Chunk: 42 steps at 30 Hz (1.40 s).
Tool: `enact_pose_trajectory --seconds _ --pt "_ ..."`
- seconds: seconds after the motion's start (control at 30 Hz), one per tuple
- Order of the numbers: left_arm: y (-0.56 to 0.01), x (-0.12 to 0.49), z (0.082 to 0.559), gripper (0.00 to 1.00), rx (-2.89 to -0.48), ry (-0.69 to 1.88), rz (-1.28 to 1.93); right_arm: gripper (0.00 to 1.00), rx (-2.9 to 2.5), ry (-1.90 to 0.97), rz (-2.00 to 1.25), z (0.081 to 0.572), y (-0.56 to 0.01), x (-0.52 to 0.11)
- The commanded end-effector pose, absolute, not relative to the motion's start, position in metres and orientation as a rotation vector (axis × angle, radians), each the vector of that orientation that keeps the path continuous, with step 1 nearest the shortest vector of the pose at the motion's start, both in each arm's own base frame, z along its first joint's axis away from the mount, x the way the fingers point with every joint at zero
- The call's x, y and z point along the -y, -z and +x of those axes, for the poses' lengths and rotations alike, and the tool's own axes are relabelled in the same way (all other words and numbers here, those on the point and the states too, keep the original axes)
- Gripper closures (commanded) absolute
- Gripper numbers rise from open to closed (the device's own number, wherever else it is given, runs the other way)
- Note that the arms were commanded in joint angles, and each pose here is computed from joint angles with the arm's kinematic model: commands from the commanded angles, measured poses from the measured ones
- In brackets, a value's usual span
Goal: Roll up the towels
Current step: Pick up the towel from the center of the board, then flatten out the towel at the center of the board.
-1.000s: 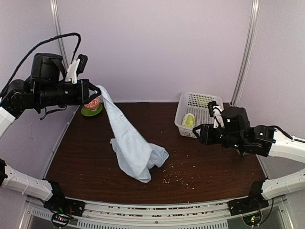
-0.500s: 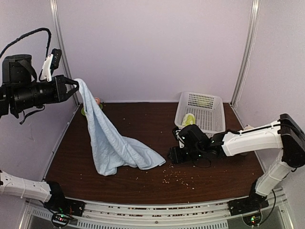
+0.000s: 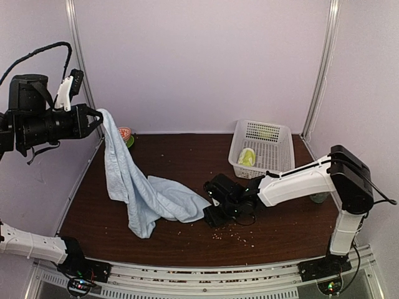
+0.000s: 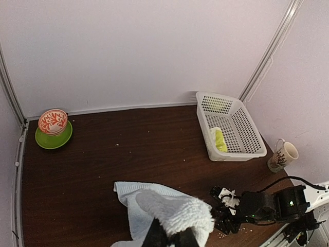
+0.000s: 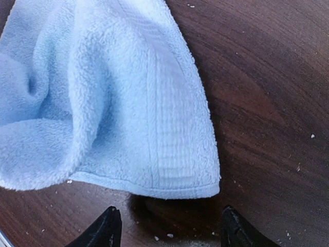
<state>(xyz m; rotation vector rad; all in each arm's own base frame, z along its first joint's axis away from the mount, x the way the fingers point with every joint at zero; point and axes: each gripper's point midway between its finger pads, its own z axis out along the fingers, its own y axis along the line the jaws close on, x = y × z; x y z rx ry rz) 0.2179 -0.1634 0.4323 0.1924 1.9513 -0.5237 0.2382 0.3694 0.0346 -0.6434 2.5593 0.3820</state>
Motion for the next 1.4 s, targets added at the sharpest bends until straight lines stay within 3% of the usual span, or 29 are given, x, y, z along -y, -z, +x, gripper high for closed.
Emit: enact_pose_trajectory --seconds 0.0,0.23,0.3,0.47,0.6,1.03,1.13,1.37 --pt "-0.445 0.159 0.221 1.0 -1.912 0.504 0.183 0.34 -2.589 -0.226 -0.64 0.248 -0.025 -0.362" --pt "-0.441 0.156 0.218 1.0 -1.918 0.505 0.185 0.34 -2.602 -0.042 -0.617 0.267 -0.004 -0.358" --pt "-0.44 0.156 0.216 1.0 -1.919 0.512 0.186 0.38 -2.611 -0.042 -0.639 0.269 0.001 -0.363" --pt "-0.436 0.154 0.213 1.0 -1.925 0.518 0.186 0.71 -2.611 -0.048 -0.617 0.275 0.001 -0.369" --pt "-0.431 0.151 0.211 1.0 -1.934 0.515 0.186 1.0 -2.545 -0.048 -0.544 0.281 -0.036 -0.354" --pt "-0.415 0.195 0.199 1.0 -1.885 0.715 0.383 1.0 -2.161 -0.589 -0.494 0.203 -0.287 -0.263" --pt "-0.378 0.203 0.208 1.0 -1.907 0.686 0.397 1.0 -2.185 -0.436 -0.408 0.209 -0.274 -0.23" --pt "-0.236 0.214 0.221 1.0 -2.139 0.598 0.372 1.0 -2.302 -0.258 -0.224 0.204 -0.18 -0.185"
